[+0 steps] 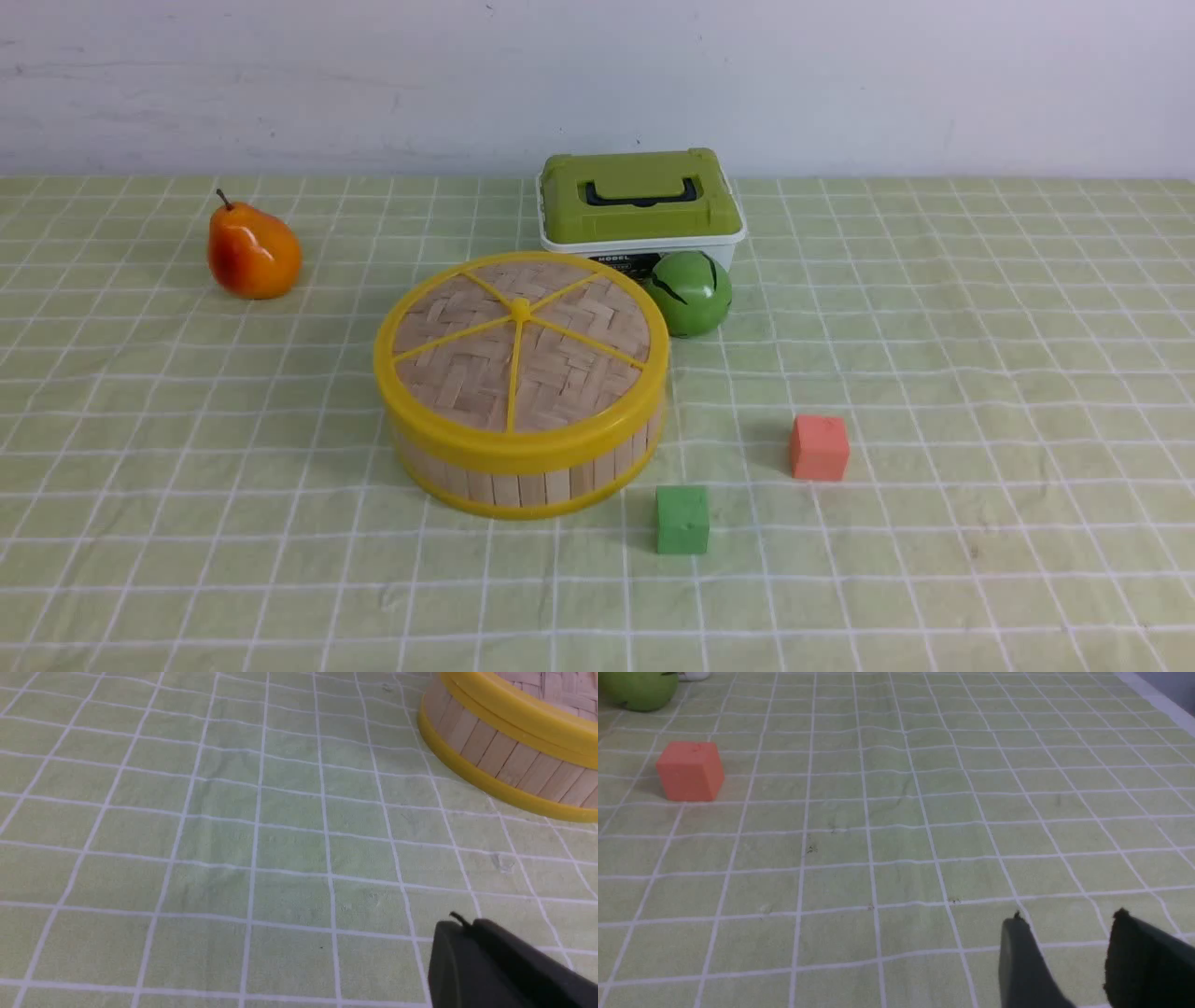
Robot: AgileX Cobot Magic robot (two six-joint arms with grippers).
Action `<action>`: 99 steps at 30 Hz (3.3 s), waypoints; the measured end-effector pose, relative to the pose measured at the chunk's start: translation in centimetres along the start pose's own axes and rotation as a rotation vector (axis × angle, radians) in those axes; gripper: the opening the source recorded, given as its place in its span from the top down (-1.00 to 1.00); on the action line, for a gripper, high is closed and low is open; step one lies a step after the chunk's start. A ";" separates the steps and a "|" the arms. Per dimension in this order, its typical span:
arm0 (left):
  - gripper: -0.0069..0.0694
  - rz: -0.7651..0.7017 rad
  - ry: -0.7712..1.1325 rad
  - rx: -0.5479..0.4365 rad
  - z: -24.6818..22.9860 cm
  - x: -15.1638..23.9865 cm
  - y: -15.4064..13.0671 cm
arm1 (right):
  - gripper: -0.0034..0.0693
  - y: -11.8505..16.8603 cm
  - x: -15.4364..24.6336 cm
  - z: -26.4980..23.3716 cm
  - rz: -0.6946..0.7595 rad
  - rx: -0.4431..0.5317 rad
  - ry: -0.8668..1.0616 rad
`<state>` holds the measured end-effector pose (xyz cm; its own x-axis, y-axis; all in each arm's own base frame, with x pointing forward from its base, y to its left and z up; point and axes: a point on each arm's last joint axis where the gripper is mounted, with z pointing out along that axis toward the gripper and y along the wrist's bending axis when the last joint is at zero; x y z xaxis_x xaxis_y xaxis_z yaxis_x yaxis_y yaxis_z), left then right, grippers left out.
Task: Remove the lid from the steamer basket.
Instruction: Use the left arm to lift the lid of the steamer
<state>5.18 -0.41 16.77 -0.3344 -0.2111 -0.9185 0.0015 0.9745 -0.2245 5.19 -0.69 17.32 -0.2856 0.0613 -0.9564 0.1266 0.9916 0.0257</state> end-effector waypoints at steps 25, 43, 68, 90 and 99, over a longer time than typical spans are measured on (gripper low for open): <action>0.72 0.000 0.000 0.000 0.0 0.0 0.0 | 0.24 0.0 0.0 0.0 0.000 0.000 0.000; 0.67 0.004 -0.015 0.005 0.0 -0.2 0.0 | 0.24 0.0 0.0 0.0 0.000 0.000 0.000; 0.66 -0.317 -0.865 0.354 -4.1 -7.9 -1.8 | 0.24 0.0 0.0 0.0 0.000 0.000 0.000; 0.85 -0.115 -0.052 0.041 5.3 -24.0 -6.2 | 0.24 0.0 0.0 0.0 0.000 0.000 0.000; 0.85 -0.064 0.439 0.113 12.5 -26.5 -8.6 | 0.24 0.0 0.0 0.0 0.000 0.000 0.000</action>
<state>25.79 -4.18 39.00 -0.7051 -0.1948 -0.6818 0.0625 0.9407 -0.3334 5.19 -0.69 17.32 -0.2856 0.0613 -0.9564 0.1266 0.9916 0.0257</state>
